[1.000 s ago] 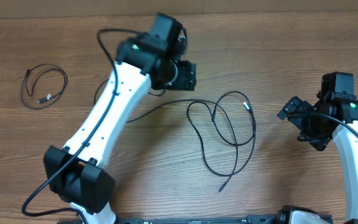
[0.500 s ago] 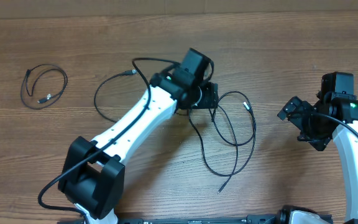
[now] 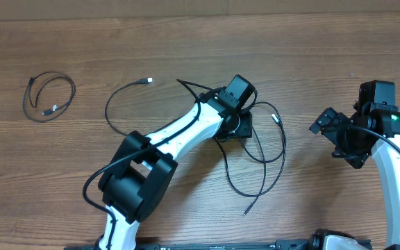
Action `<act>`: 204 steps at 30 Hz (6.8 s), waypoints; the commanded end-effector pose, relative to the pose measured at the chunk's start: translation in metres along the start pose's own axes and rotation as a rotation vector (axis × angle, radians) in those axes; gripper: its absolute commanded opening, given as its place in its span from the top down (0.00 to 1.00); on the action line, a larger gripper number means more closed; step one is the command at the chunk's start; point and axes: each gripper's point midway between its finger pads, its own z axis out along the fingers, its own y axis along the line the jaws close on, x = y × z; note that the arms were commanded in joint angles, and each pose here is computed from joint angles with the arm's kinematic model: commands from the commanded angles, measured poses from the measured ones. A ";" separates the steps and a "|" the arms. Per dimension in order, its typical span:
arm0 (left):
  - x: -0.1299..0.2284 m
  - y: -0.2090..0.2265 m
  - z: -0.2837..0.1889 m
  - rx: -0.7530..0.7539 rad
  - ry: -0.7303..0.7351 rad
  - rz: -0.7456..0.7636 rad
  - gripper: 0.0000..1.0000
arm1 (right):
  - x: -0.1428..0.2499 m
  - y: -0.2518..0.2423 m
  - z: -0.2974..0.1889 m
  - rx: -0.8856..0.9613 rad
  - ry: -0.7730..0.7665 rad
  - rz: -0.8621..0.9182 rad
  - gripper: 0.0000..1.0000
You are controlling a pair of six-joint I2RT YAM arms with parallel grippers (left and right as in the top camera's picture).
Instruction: Untangle cables
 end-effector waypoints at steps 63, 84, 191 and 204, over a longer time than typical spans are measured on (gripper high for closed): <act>-0.057 -0.061 -0.425 0.318 -0.652 0.817 0.96 | 0.062 0.160 -0.052 -0.775 0.149 -0.506 0.00; -0.044 -0.051 -0.413 0.310 -0.565 0.781 0.95 | 0.136 0.273 0.017 -0.699 0.149 -0.494 0.37; -0.093 0.169 -0.261 -0.241 -0.009 0.118 0.14 | 0.044 0.080 0.066 0.180 -0.068 -0.082 0.96; -0.017 0.139 -0.200 -0.334 0.297 0.167 0.20 | 0.044 0.080 0.066 0.180 -0.068 -0.086 0.96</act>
